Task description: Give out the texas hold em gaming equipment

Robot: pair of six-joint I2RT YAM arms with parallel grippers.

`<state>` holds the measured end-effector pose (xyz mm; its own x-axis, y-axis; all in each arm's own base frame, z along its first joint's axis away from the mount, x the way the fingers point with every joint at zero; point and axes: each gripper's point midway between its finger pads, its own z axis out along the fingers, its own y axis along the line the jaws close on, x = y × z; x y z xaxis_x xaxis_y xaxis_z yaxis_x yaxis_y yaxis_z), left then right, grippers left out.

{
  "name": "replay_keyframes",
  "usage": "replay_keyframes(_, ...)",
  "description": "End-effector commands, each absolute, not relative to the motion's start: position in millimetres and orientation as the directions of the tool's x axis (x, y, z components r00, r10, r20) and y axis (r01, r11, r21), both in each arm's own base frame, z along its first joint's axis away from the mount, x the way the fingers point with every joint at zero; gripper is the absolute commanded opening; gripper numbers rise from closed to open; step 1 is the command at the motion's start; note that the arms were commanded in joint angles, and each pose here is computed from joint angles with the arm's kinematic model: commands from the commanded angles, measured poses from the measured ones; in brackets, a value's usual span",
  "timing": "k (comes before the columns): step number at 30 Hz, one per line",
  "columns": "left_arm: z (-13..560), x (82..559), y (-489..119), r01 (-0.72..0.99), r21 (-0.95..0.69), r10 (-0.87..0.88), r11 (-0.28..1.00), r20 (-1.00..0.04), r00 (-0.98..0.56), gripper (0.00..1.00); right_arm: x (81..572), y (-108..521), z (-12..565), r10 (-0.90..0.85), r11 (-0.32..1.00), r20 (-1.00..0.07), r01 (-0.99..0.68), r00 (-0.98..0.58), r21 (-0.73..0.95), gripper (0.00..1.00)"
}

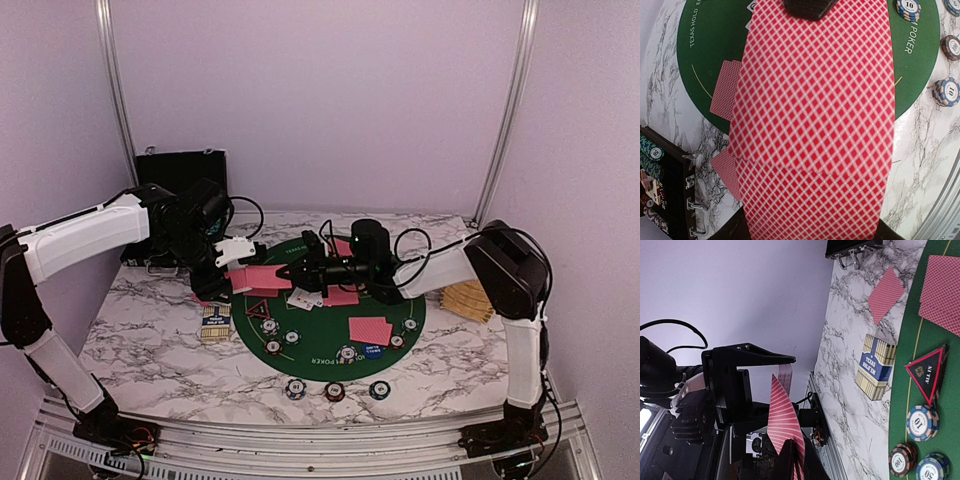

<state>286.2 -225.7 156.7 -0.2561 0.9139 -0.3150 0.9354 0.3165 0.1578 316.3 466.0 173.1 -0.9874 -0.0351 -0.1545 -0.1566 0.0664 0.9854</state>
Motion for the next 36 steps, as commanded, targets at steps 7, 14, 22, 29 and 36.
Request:
replay_keyframes(7,161.0,292.0,-219.8,0.926,0.184,0.912,0.328,-0.318,-0.26,0.0,330.0,419.7,184.4,0.018,0.092,-0.203,-0.201,-0.979,0.975,0.03)
replay_keyframes(14,159.1,293.0,-213.5,0.922,0.183,0.909,0.343,-0.314,-0.276,0.0,361.1,359.4,151.3,0.116,0.228,-0.208,-0.178,-0.971,0.957,0.0)
replay_keyframes(22,156.1,291.6,-211.0,0.921,0.17,0.905,0.349,-0.314,-0.285,0.0,391.8,308.8,95.1,0.158,0.529,-0.273,-0.152,-0.949,0.835,0.0)
replay_keyframes(29,157.2,291.6,-212.3,0.922,0.166,0.904,0.35,-0.32,-0.285,0.0,402.1,305.7,75.9,0.165,0.578,-0.279,-0.137,-0.946,0.804,0.0)
replay_keyframes(36,156.4,291.4,-211.8,0.922,0.166,0.904,0.35,-0.317,-0.286,0.0,410.5,307.7,60.0,0.162,0.596,-0.273,-0.126,-0.948,0.793,0.0)
